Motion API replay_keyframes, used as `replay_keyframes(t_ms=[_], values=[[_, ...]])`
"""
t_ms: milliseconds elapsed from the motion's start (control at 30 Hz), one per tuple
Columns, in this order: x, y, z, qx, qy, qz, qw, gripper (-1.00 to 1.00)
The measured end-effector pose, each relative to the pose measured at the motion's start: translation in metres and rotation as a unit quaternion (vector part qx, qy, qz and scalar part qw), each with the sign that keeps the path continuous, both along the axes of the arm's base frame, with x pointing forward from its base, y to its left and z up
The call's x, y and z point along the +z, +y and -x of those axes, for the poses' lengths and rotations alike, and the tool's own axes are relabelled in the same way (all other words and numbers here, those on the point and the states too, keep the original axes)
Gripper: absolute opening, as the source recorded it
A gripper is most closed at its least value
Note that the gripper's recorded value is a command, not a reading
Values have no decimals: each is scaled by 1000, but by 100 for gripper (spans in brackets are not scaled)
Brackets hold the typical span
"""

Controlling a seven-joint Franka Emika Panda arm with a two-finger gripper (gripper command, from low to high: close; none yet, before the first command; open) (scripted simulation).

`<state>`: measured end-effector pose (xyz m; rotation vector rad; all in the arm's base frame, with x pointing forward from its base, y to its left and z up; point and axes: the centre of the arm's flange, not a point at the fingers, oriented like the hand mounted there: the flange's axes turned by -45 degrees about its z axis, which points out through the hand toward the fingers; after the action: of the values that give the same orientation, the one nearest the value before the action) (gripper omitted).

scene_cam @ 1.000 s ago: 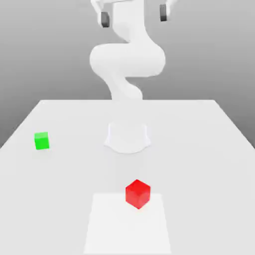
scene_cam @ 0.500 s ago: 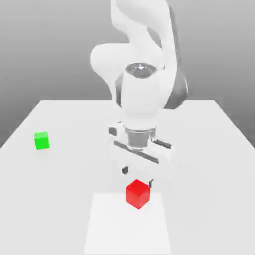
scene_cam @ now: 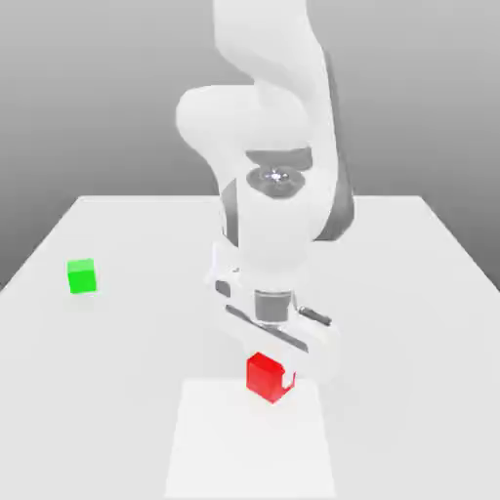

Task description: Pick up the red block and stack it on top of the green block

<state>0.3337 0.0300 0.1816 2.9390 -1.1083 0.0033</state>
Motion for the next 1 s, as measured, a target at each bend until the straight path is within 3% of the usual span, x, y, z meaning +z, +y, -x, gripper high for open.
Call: replay_keyframes(t_ms=[100,233,433,667,900,1000], values=[[23,-4,1,-6,0,0,1000,-100],[38,-78,1,-124,-4,3,992,-100],[53,-205,43,-333,-8,8,943,-100],[64,-319,153,-559,-7,8,829,-100],[66,-368,303,-749,-2,1,663,-100],[58,-369,319,-768,-2,-11,640,-100]])
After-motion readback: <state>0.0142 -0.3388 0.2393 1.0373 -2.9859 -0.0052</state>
